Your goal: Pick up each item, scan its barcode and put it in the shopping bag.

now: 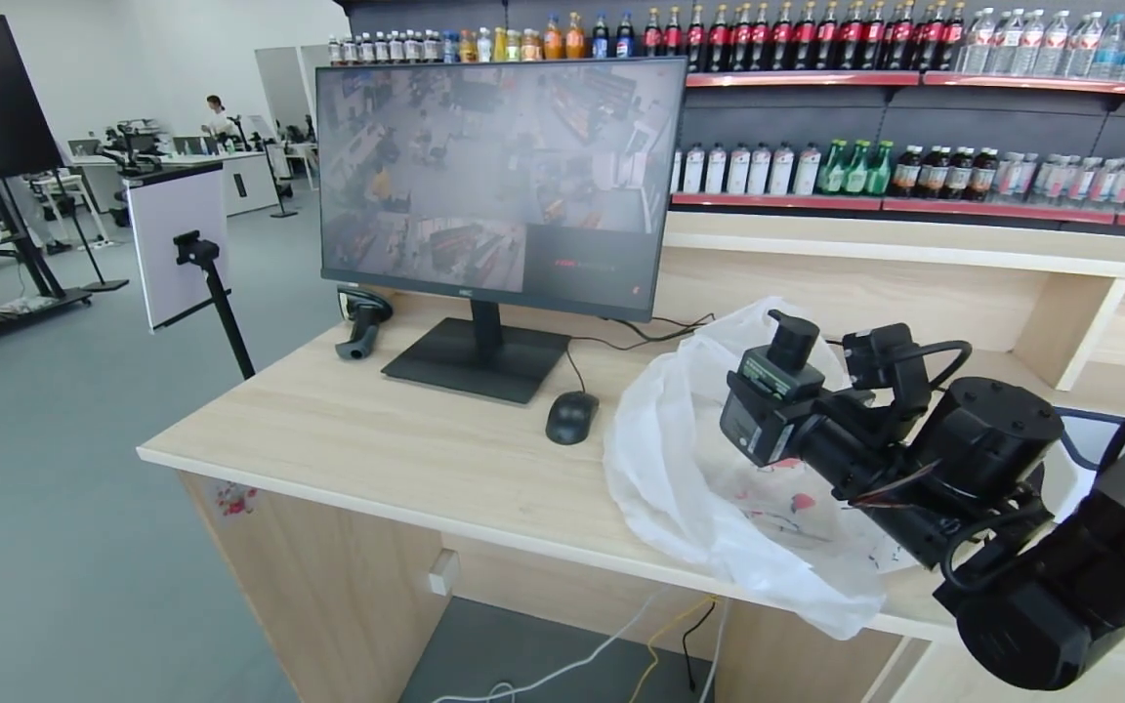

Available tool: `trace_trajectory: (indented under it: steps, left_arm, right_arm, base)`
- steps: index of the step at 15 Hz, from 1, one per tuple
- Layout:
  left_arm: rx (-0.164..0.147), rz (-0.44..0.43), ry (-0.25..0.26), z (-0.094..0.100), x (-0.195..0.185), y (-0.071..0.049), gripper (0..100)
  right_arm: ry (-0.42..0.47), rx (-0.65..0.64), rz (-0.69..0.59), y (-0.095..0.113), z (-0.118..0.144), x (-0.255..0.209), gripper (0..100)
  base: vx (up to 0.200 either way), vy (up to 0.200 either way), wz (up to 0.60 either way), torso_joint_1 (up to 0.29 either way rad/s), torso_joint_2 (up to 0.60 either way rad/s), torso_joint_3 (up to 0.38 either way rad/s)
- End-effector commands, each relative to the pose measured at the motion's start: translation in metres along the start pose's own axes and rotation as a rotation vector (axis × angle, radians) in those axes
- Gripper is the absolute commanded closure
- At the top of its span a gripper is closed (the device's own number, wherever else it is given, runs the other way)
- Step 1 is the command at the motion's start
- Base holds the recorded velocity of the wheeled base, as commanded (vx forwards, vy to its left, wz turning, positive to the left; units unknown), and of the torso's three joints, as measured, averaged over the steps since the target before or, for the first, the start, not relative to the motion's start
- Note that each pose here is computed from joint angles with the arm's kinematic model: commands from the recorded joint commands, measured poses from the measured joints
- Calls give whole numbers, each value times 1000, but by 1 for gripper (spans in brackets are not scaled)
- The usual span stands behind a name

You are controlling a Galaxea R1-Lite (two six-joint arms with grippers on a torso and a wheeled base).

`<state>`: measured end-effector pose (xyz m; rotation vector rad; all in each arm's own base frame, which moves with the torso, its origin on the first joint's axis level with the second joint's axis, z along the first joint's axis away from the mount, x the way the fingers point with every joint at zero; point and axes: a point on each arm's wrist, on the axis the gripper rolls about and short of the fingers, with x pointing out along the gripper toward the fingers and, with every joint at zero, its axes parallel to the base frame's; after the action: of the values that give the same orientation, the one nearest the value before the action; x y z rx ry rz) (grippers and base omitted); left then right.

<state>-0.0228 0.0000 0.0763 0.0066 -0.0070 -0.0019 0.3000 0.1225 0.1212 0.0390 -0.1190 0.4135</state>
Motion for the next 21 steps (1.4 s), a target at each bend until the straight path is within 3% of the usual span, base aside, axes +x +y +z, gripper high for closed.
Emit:
trace_trajectory:
  steps: [1, 11, 21]
  left_arm:
    - [1, 0, -1, 0, 0, 0, 0]
    - [0, 0, -2, 0, 0, 0, 0]
    - [0, 0, -2, 0, 0, 0, 0]
  right_arm:
    - [33, 2, 8, 2, -13, 4, 100]
    - [76, 8, 0, -1, -37, 19, 100]
    - [94, 8, -7, -3, -45, 21, 100]
  base:
    - [0, 0, 0, 0, 0, 0]
    - [0, 0, 0, 0, 0, 0]
    - [0, 0, 0, 0, 0, 0]
